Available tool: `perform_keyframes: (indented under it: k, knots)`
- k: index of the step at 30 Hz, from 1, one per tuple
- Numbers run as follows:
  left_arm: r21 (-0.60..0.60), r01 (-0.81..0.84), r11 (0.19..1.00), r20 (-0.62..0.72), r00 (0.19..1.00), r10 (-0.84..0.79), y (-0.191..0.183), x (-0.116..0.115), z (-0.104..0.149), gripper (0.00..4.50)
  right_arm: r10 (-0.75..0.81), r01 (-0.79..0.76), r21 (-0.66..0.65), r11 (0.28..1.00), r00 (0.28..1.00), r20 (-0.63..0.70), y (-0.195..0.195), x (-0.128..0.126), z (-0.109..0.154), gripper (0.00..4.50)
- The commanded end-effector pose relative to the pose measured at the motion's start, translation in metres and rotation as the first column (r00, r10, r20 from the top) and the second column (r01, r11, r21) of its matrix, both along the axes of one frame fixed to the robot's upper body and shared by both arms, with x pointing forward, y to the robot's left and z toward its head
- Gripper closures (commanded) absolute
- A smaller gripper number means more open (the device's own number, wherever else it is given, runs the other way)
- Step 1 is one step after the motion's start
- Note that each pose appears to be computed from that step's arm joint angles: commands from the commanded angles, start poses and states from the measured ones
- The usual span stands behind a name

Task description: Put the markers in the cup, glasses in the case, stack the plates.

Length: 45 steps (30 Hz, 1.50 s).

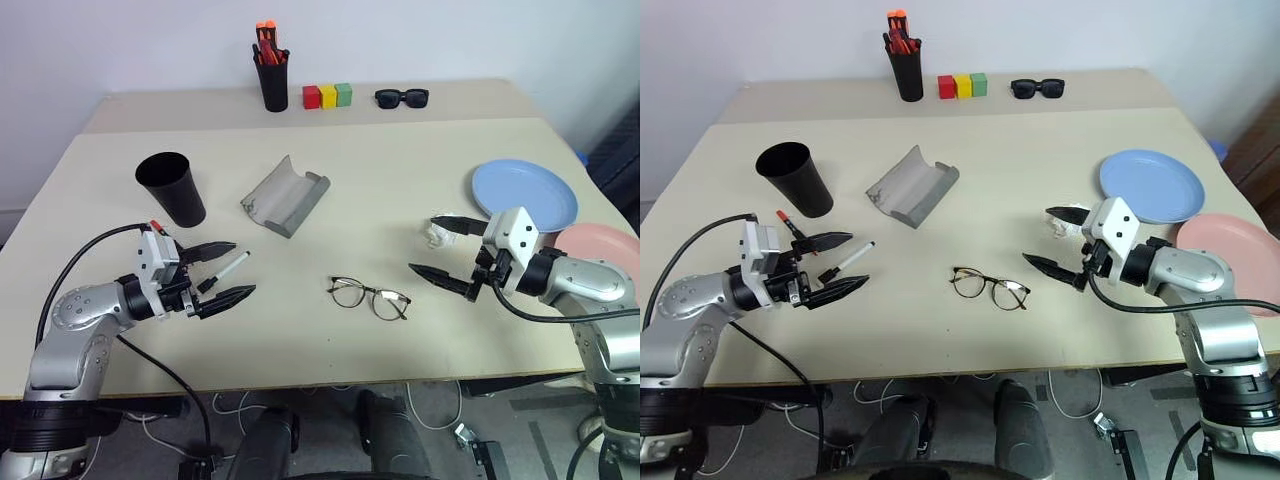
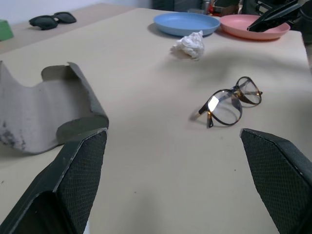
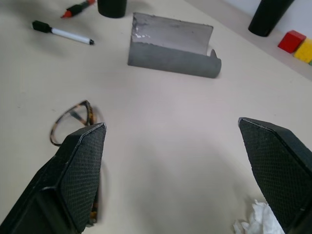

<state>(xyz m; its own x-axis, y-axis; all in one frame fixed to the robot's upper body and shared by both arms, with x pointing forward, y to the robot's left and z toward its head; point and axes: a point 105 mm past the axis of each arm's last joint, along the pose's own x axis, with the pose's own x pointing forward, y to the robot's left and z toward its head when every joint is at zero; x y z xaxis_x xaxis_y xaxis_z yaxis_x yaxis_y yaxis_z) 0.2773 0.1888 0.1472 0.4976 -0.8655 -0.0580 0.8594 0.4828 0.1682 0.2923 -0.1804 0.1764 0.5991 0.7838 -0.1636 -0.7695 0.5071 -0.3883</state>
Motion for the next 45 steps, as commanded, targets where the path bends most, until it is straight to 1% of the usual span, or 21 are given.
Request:
perform_keyframes:
  k: [1, 4, 9, 11, 12, 14, 15, 17, 18, 21, 23, 25, 28, 32, 33, 34, 36, 38, 39, 41, 45]
  knots:
    - [-0.009, -0.004, 1.0, 0.041, 0.999, 0.004, 0.002, 0.002, 0.009, 0.0, 0.01, -0.01, 0.003, 1.0, 0.999, 0.049, 0.001, 0.0, 0.015, 0.06]
    - [-0.009, -0.022, 1.0, 0.047, 0.999, 0.022, 0.006, 0.002, 0.011, 0.0, 0.028, -0.029, 0.018, 0.999, 0.998, 0.055, 0.008, 0.004, 0.017, 0.06]
    - [-0.034, -0.092, 0.995, -0.004, 0.996, 0.092, 0.022, 0.002, 0.014, 0.0, 0.073, -0.075, 0.038, 0.996, 0.995, 0.063, 0.024, 0.007, 0.019, 0.06]
    - [-0.037, -0.181, 0.983, -0.058, 0.982, 0.179, 0.036, 0.002, 0.013, 0.0, 0.11, -0.113, 0.052, 0.992, 0.992, 0.064, 0.034, 0.007, 0.021, 0.06]
    - [-0.016, -0.252, 0.968, -0.096, 0.964, 0.249, 0.046, 0.004, 0.009, 0.0, 0.134, -0.138, 0.056, 0.989, 0.989, 0.064, 0.04, 0.007, 0.022, 0.06]
    - [0.046, -0.384, 0.922, -0.13, 0.913, 0.386, 0.068, 0.005, 0.001, 0.0, 0.177, -0.181, 0.072, 0.981, 0.982, 0.062, 0.053, 0.007, 0.022, 0.06]
    - [0.05, -0.444, 0.895, -0.15, 0.883, 0.446, 0.075, 0.003, 0.0, 0.0, 0.202, -0.206, 0.078, 0.975, 0.978, 0.058, 0.057, 0.006, 0.021, 0.06]
    - [-0.01, -0.595, 0.804, -0.201, 0.789, 0.581, 0.086, 0.004, 0.004, 0.0, 0.248, -0.252, 0.086, 0.964, 0.967, 0.051, 0.064, 0.006, 0.021, 0.06]
    - [-0.016, -0.646, 0.763, -0.214, 0.748, 0.629, 0.09, 0.003, 0.006, 0.0, 0.27, -0.274, 0.095, 0.957, 0.961, 0.05, 0.07, 0.004, 0.022, 0.06]
    - [-0.014, -0.758, 0.652, -0.233, 0.636, 0.735, 0.094, 0.003, 0.011, 0.0, 0.311, -0.315, 0.113, 0.942, 0.949, 0.055, 0.084, 0.001, 0.025, 0.06]
    - [-0.042, -0.816, 0.577, -0.281, 0.563, 0.777, 0.09, 0.007, 0.012, 0.0, 0.327, -0.331, 0.117, 0.936, 0.943, 0.052, 0.09, 0.0, 0.021, 0.06]
    - [-0.054, -0.873, 0.485, -0.315, 0.475, 0.821, 0.088, 0.012, 0.013, 0.0, 0.339, -0.343, 0.124, 0.931, 0.939, 0.053, 0.095, -0.001, 0.02, 0.06]
    - [0.023, -0.92, 0.391, -0.31, 0.366, 0.877, 0.086, 0.012, 0.007, 0.0, 0.342, -0.346, 0.136, 0.928, 0.938, 0.052, 0.098, -0.002, 0.017, 0.06]
    - [0.083, -0.984, 0.157, -0.298, 0.126, 0.946, 0.102, 0.015, 0.001, 0.0, 0.338, -0.342, 0.152, 0.927, 0.94, 0.053, 0.099, -0.003, 0.014, 0.06]
    - [0.091, -0.989, 0.116, -0.3, 0.083, 0.95, 0.106, 0.015, 0.001, 0.0, 0.337, -0.342, 0.155, 0.927, 0.94, 0.055, 0.099, -0.003, 0.014, 0.06]
    - [0.089, -0.992, 0.092, -0.311, 0.06, 0.949, 0.108, 0.017, 0.001, 0.0, 0.336, -0.34, 0.157, 0.927, 0.94, 0.057, 0.099, -0.003, 0.014, 0.06]
    - [0.064, -0.995, 0.081, -0.359, 0.052, 0.932, 0.107, 0.024, 0.004, 0.0, 0.328, -0.333, 0.162, 0.929, 0.943, 0.06, 0.1, -0.003, 0.012, 0.06]
    - [0.075, -0.994, 0.079, -0.374, 0.045, 0.926, 0.105, 0.034, 0.006, 0.0, 0.32, -0.326, 0.17, 0.93, 0.945, 0.062, 0.101, -0.004, 0.012, 0.06]
    - [0.076, -0.994, 0.083, -0.377, 0.049, 0.925, 0.103, 0.039, 0.008, 0.0, 0.319, -0.325, 0.173, 0.93, 0.946, 0.063, 0.102, -0.004, 0.012, 0.06]
    - [0.045, -0.993, 0.109, -0.429, 0.08, 0.9, 0.096, 0.049, 0.01, 0.0, 0.313, -0.32, 0.181, 0.93, 0.948, 0.065, 0.103, -0.005, 0.012, 0.06]
    - [0.076, -0.991, 0.112, -0.41, 0.071, 0.909, 0.091, 0.063, 0.006, 0.0, 0.301, -0.307, 0.181, 0.934, 0.952, 0.064, 0.102, -0.005, 0.01, 0.06]
